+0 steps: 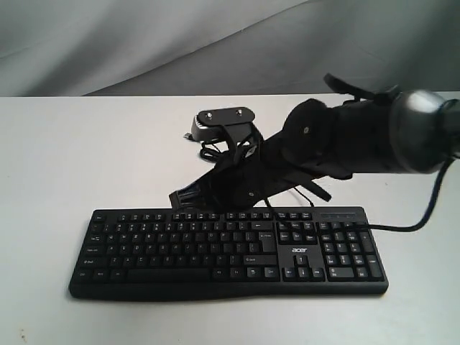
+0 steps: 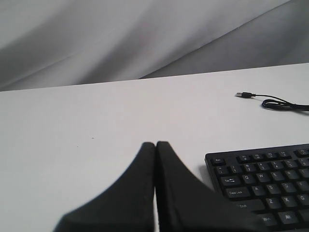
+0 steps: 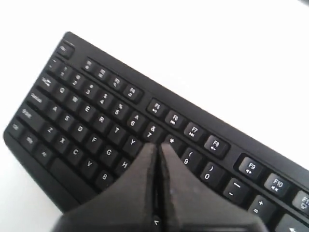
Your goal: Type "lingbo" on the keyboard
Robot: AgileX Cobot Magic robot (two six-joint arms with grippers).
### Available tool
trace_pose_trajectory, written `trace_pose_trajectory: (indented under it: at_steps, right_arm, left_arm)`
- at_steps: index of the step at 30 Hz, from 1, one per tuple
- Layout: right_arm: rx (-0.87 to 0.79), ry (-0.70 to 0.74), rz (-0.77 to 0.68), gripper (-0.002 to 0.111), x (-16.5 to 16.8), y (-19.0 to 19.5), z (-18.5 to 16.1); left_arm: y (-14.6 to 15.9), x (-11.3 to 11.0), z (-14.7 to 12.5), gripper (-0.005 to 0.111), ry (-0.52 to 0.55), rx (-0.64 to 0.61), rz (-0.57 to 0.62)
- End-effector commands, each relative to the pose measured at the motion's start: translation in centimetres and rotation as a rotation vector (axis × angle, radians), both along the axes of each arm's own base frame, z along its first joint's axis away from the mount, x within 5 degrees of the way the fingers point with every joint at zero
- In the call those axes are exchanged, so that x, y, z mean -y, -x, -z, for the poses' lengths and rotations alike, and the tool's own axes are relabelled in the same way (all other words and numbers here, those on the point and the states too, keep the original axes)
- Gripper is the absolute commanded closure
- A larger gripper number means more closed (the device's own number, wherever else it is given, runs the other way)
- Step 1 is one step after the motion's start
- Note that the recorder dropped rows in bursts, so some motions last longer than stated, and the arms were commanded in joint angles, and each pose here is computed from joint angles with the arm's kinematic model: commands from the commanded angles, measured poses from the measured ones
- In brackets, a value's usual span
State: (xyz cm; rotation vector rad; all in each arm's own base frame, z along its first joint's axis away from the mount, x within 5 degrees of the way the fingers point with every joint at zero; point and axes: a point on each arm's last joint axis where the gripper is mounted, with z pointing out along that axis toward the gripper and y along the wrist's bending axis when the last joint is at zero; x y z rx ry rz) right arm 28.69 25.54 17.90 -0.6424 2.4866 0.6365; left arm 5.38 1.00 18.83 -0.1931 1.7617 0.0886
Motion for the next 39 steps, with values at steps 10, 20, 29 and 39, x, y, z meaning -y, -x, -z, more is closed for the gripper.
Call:
trace_pose_trajectory:
  at_steps: [10,20,29,39]
  right_arm:
    - [0.418,-0.129,0.097,0.108,6.4,7.5,-7.5]
    - [0.556,-0.270,0.103,0.108,8.8,10.3,-13.0]
    - [0.676,-0.336,0.096,0.108,10.6,12.1,-16.0]
    - [0.713,-0.344,0.314,0.108,17.7,14.3,-16.9]
  left_arm:
    - [0.0,0.0,0.1,0.106,0.011,0.005,-0.002]
    - [0.0,0.0,0.1,0.106,0.011,0.005,-0.002]
    - [0.0,0.0,0.1,0.106,0.011,0.005,-0.002]
    - [0.0,0.0,0.1,0.106,0.011,0.005,-0.002]
